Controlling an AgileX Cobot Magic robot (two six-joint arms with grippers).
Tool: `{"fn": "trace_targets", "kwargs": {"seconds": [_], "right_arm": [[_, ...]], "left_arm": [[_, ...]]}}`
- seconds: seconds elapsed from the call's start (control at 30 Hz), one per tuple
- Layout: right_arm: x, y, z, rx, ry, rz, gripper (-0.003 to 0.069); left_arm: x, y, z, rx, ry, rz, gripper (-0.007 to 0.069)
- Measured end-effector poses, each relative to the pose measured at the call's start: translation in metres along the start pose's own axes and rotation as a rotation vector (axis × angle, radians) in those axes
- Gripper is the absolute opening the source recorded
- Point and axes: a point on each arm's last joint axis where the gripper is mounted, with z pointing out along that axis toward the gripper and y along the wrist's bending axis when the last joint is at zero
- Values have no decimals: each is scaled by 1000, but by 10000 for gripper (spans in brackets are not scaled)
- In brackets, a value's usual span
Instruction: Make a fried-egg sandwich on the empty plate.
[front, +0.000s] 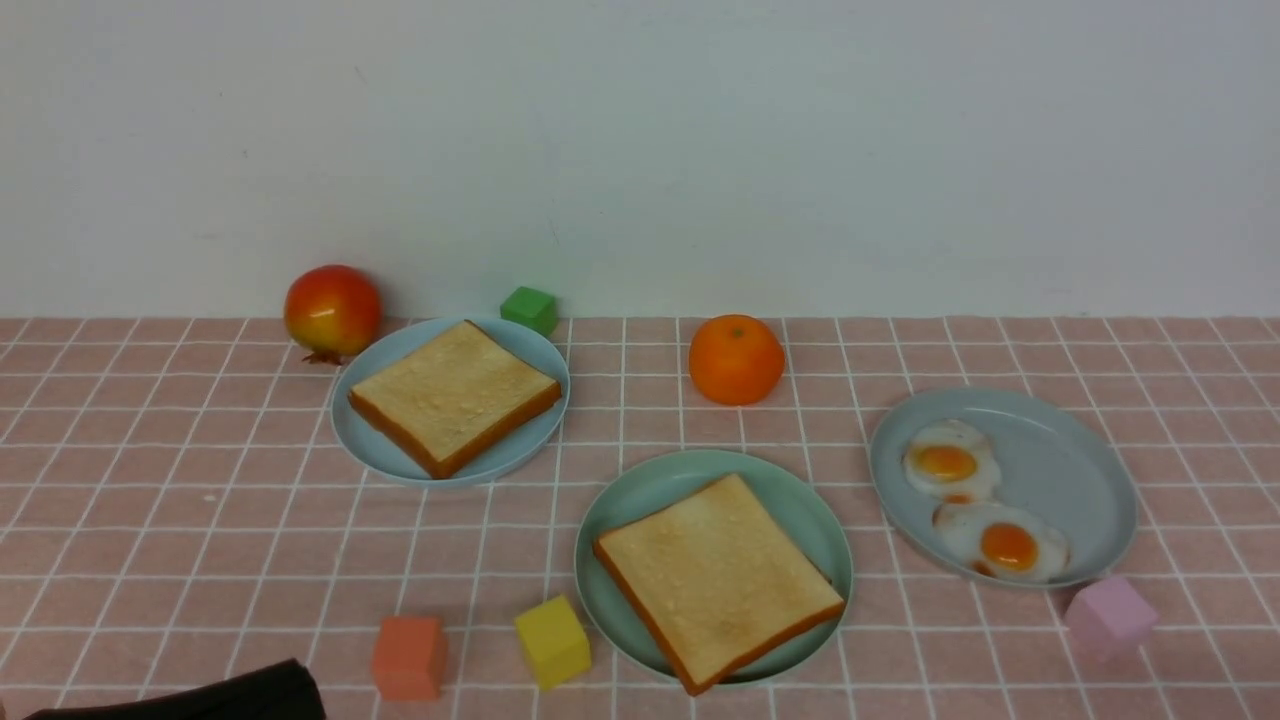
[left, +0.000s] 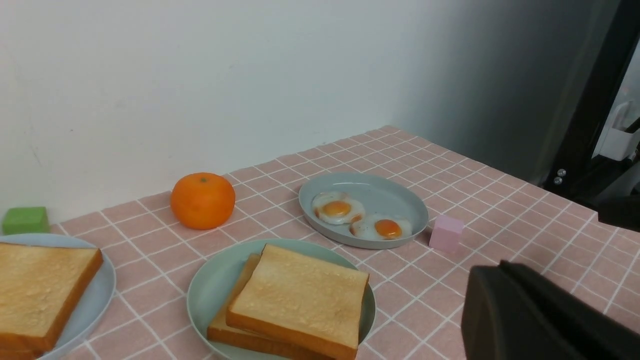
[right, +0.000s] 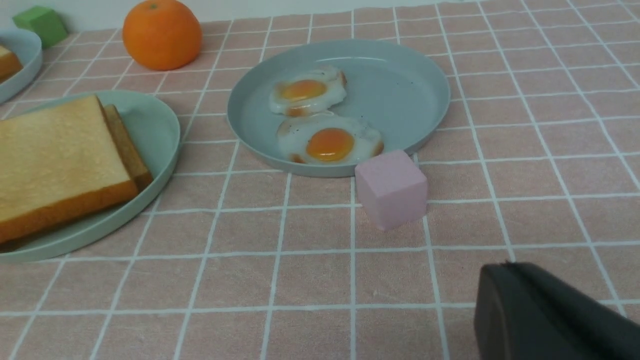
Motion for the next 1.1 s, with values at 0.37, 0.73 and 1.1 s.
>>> {"fn": "trace_targets", "kwargs": {"seconds": [0.37, 0.73, 1.1], "right_arm": [[0, 0, 0, 0, 0, -2, 10], [0, 0, 0, 0, 2, -2, 18], [0, 0, 0, 0, 2, -2, 20]], "left_arm": [[5, 3, 0, -24, 2, 6, 13], [50, 44, -44, -615, -179, -47, 13], [88, 51, -48, -756, 84, -245, 13]]}}
